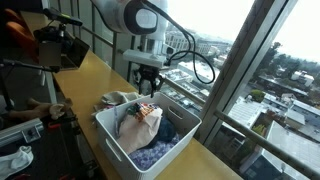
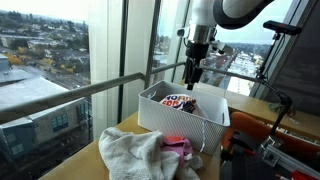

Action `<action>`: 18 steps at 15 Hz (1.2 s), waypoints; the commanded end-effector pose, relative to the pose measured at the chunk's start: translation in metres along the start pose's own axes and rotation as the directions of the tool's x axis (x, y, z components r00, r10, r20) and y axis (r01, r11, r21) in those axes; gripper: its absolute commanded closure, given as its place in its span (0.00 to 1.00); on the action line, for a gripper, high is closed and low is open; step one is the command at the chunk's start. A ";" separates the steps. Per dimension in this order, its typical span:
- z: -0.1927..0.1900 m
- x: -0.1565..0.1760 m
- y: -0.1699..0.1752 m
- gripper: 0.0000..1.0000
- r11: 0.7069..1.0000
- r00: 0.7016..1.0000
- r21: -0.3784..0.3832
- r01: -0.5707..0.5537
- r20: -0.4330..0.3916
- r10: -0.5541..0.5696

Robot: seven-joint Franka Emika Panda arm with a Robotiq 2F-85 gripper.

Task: Put the pile of cloths on the table into the white basket

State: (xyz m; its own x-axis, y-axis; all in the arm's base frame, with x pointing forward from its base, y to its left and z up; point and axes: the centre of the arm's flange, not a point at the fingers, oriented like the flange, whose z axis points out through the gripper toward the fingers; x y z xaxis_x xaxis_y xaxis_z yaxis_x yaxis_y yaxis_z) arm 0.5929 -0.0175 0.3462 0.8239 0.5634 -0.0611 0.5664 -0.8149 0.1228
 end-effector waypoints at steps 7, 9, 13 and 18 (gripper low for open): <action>-0.001 0.082 -0.162 0.00 0.931 0.924 -0.110 0.349 -0.124 -0.361; 0.032 0.100 -0.188 0.00 0.899 0.891 -0.116 0.422 -0.128 -0.435; 0.093 0.117 -0.215 0.00 0.843 0.834 -0.123 0.524 -0.129 -0.537; 0.157 0.126 -0.222 0.00 0.808 0.800 -0.080 0.584 -0.114 -0.589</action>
State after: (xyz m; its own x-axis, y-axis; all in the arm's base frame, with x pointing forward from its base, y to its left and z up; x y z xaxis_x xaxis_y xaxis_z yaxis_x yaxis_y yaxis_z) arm 0.5567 0.2098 0.1822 0.3648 0.9310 -0.0093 0.9217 -0.3597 0.1453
